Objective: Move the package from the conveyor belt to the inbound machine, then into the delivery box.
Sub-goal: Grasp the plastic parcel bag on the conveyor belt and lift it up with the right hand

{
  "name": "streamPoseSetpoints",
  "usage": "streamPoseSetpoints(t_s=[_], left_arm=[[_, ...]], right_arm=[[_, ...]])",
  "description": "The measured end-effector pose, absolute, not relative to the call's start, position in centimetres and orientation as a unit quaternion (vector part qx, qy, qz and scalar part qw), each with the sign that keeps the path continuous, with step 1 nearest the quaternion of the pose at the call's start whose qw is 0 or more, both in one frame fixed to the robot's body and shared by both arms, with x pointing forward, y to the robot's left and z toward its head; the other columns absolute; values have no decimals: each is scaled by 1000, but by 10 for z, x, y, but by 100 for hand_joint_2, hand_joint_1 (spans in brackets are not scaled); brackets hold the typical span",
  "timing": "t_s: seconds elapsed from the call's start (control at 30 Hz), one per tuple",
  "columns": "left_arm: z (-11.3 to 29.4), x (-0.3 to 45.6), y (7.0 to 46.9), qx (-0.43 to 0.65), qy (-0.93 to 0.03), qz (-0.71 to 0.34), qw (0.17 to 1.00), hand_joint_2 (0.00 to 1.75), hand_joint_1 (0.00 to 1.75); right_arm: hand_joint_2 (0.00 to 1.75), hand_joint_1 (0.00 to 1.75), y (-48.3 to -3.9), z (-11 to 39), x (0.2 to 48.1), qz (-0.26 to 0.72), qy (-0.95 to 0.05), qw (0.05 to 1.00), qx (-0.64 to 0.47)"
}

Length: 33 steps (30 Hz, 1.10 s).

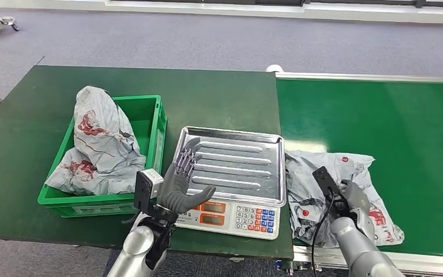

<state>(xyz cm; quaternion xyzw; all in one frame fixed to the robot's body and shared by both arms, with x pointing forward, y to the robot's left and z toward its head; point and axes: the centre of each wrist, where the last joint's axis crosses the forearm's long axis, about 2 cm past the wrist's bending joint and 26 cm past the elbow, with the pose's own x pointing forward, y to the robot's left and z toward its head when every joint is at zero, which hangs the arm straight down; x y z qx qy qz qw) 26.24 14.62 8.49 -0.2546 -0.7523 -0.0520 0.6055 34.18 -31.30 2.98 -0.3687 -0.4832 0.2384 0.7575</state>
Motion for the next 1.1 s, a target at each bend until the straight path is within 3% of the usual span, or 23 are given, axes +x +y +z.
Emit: streamPoseSetpoints(t_s=[0.23,0.73,1.1], left_arm=[[81,257,151,-236,-759,-54,605,175,0],[82,259,153,-230,-763,-53,602,175,0],[81,257,156,-227,-767,-45,599,175,0]], right_arm=[[175,175,-312,57,355,188,-594,660,-419],[175,175,-292,95,351,159,-682,565,-436],[175,175,-274,151,350,148,-755,471,-432]])
